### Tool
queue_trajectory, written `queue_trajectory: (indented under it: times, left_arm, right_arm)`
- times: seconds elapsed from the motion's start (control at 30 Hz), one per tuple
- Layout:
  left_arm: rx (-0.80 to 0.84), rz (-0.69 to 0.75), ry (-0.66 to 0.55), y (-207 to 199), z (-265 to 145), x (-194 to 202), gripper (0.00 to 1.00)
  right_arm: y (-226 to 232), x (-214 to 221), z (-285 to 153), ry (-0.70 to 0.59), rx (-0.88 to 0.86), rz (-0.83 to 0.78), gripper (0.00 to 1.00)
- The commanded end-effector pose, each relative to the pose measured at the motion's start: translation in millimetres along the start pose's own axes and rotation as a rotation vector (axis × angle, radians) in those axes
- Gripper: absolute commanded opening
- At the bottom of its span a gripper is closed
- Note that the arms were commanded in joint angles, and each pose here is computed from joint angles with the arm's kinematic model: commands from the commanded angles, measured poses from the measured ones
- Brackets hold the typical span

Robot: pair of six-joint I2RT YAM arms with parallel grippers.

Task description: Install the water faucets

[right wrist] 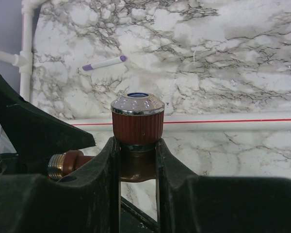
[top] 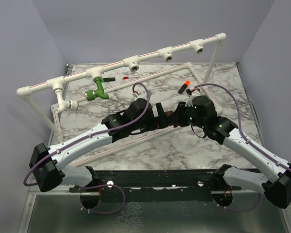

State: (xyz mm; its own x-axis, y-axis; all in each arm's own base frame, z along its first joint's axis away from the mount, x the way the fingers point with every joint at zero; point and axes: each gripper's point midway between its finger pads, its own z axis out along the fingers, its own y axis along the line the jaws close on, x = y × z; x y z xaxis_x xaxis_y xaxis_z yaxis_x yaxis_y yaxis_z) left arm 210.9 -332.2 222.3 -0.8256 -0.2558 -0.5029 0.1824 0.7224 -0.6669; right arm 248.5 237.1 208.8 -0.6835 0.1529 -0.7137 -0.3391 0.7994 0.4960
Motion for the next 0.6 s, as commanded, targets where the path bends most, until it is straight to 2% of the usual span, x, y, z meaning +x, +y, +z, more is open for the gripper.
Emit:
queue_trajectory:
  times: [0.0,0.27,0.57]
  left_arm:
    - [0.039,-0.017,-0.036,-4,-8,-4,0.88]
    - [0.107,-0.008,-0.087,-6,-28,-14,0.75]
    - [0.184,-0.022,0.007,-12,-23,4,0.72]
  right_arm:
    - [24,-16,-2,-0.039,-0.087,0.014,0.01]
    - [21,-13,-3,-0.036,-0.081,0.017,0.01]
    - [35,-17,-8,-0.045,-0.14,0.009,0.01]
